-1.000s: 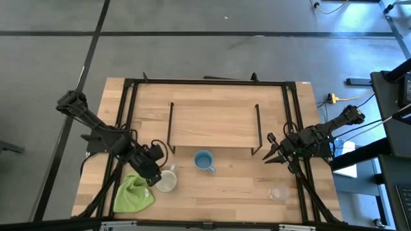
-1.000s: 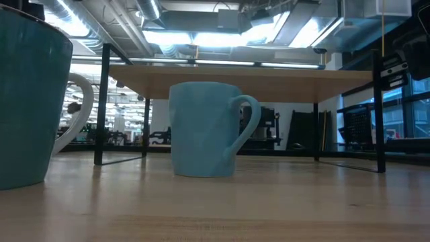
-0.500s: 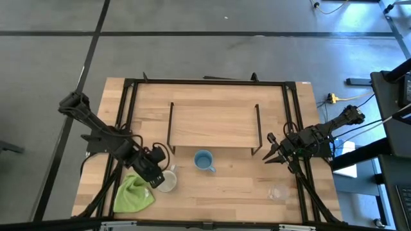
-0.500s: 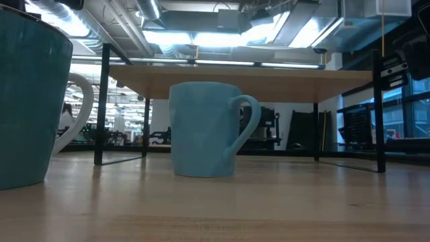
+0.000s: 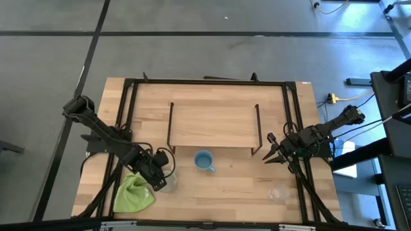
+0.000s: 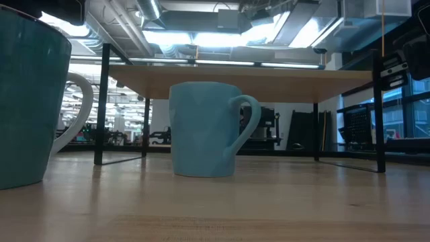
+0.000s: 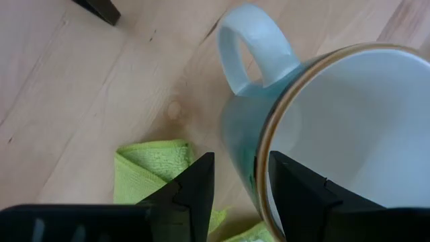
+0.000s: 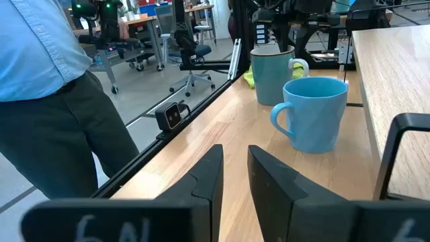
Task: Stack small to large cups/mugs on shelf
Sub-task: Put the light blue mug on the shelf
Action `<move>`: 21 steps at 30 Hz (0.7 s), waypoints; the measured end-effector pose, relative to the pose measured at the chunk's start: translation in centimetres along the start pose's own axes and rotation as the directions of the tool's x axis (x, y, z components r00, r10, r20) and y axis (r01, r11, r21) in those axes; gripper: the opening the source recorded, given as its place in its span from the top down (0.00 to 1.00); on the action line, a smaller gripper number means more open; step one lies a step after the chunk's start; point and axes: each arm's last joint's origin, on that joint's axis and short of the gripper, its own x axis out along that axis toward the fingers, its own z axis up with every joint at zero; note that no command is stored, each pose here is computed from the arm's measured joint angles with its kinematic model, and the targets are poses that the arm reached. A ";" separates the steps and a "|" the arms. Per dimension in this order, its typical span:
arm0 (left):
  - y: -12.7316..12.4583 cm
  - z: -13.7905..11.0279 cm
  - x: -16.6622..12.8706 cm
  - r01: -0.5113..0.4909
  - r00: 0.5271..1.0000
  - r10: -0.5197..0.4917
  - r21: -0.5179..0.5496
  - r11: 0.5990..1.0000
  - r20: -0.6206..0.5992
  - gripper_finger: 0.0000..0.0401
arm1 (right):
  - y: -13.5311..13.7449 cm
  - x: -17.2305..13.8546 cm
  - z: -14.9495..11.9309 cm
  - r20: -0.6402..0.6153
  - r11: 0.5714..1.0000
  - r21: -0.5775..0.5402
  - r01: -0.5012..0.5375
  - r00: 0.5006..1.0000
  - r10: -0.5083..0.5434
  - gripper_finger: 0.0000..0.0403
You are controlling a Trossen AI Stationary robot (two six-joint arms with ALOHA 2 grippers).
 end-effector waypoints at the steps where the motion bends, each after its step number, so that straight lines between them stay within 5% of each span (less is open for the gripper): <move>1: 0.0 0.0 0.1 -0.002 1.000 0.002 0.003 1.000 0.000 0.66 | 0.0 0.0 0.0 0.000 1.000 0.000 0.000 1.000 0.000 0.82; 21: -0.1 0.8 0.1 0.051 0.998 -0.052 -0.035 0.998 -0.031 0.94 | 0.0 0.0 0.0 0.000 1.000 -0.001 0.000 1.000 0.000 0.82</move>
